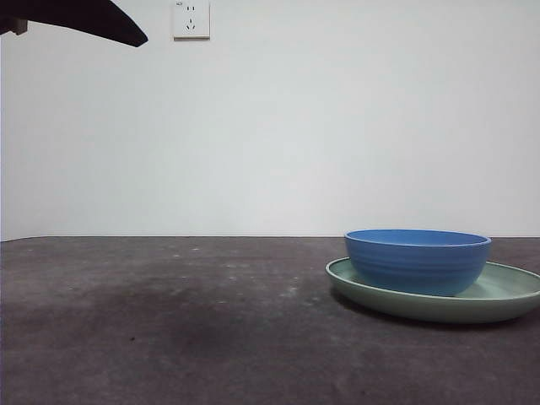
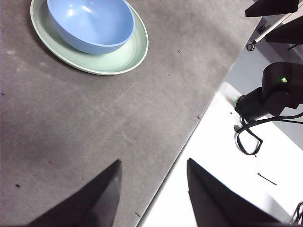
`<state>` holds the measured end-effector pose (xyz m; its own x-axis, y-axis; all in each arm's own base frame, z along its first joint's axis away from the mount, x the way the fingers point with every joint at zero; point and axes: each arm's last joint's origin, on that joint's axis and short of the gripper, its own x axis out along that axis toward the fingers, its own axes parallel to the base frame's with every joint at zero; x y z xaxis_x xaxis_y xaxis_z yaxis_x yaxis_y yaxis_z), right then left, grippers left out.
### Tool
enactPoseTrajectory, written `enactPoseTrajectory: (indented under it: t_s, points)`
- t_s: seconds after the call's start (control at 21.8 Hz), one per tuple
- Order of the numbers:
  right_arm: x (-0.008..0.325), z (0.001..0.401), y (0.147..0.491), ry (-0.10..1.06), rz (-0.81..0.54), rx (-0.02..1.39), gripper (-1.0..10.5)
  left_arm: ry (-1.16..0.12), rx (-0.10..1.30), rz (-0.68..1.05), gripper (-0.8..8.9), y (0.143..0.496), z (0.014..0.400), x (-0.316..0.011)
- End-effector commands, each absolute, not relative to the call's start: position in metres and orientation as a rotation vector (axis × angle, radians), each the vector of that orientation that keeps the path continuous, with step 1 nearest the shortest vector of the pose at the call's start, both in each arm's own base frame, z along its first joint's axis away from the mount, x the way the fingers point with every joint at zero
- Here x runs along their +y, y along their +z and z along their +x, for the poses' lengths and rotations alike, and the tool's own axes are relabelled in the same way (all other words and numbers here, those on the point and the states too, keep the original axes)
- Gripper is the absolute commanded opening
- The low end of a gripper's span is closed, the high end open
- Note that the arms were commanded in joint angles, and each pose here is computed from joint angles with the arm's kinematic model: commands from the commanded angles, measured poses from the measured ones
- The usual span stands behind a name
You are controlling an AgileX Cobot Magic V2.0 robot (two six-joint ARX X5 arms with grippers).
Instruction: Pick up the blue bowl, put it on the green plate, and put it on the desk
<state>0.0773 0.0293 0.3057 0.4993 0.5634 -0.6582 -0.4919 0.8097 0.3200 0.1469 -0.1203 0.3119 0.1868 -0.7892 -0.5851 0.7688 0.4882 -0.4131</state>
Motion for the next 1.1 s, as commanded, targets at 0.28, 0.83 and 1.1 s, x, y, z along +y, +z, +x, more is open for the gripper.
enactPoseTrajectory:
  t_s: [0.28,0.83,1.1]
  points:
    - [0.029,0.077,0.311,0.617,0.112,0.816,3.6,-1.117,0.824,-0.016,2.23,0.314,0.147,-0.123]
    - [0.023,0.108,0.309,0.273,0.136,0.820,3.6,-1.117,0.825,-0.016,2.23,0.314,0.147,-0.123]
    - [0.016,0.153,0.297,0.217,0.169,0.878,3.6,-1.119,0.826,-0.009,2.23,0.314,0.147,-0.122]
